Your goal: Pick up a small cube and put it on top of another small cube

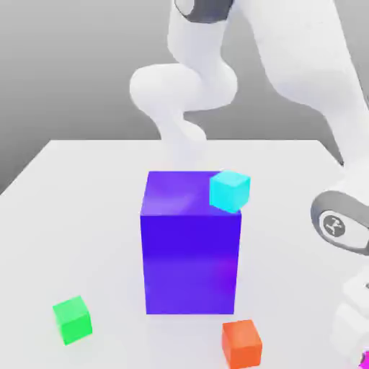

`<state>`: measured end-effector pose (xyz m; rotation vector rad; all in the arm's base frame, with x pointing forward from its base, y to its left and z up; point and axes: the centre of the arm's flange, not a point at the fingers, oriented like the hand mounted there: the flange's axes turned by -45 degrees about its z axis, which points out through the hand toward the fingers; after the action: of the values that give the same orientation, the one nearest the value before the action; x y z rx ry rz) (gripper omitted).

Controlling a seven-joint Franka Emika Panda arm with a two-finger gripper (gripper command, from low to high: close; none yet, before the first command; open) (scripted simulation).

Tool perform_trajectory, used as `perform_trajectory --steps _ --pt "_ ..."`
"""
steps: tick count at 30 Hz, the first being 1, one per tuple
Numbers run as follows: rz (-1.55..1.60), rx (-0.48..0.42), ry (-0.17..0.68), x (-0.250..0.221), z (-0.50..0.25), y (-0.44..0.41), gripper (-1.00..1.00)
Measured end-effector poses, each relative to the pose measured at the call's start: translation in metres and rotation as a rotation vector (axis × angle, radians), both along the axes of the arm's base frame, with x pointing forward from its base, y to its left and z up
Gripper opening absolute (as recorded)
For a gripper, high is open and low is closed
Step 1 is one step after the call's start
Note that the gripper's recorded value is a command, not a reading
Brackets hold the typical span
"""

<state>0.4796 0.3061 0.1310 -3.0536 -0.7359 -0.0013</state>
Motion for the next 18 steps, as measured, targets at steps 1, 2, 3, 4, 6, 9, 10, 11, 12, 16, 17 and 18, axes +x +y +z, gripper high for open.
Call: perform_trajectory --steps 1,2,3,4,6,9,10,11,12,16,17,18 --pt "0.000 0.000 0.000 0.000 0.000 0.000 -1.00" --pt "0.000 0.001 0.000 0.000 0.000 0.000 -1.00" --pt "0.000 0.001 0.000 0.000 0.000 0.000 -1.00" --pt "0.000 0.001 0.000 0.000 -0.004 0.000 -1.00" --pt "0.000 0.001 0.000 0.000 0.013 0.000 -1.00" --pt "-0.012 0.000 0.001 0.002 0.053 -0.005 -1.00" --pt "-0.062 -0.004 0.001 0.009 0.059 -0.024 -1.00" --pt "-0.125 -0.009 0.002 0.016 0.063 -0.048 -1.00" --pt "-0.188 -0.013 0.003 0.023 0.066 -0.073 -1.00" --pt "-0.445 -0.023 0.004 0.038 0.077 -0.173 -1.00" --pt "-0.511 -0.025 0.005 0.038 0.079 -0.198 -1.00" --pt "-0.578 -0.026 0.005 0.037 0.082 -0.223 -1.00"
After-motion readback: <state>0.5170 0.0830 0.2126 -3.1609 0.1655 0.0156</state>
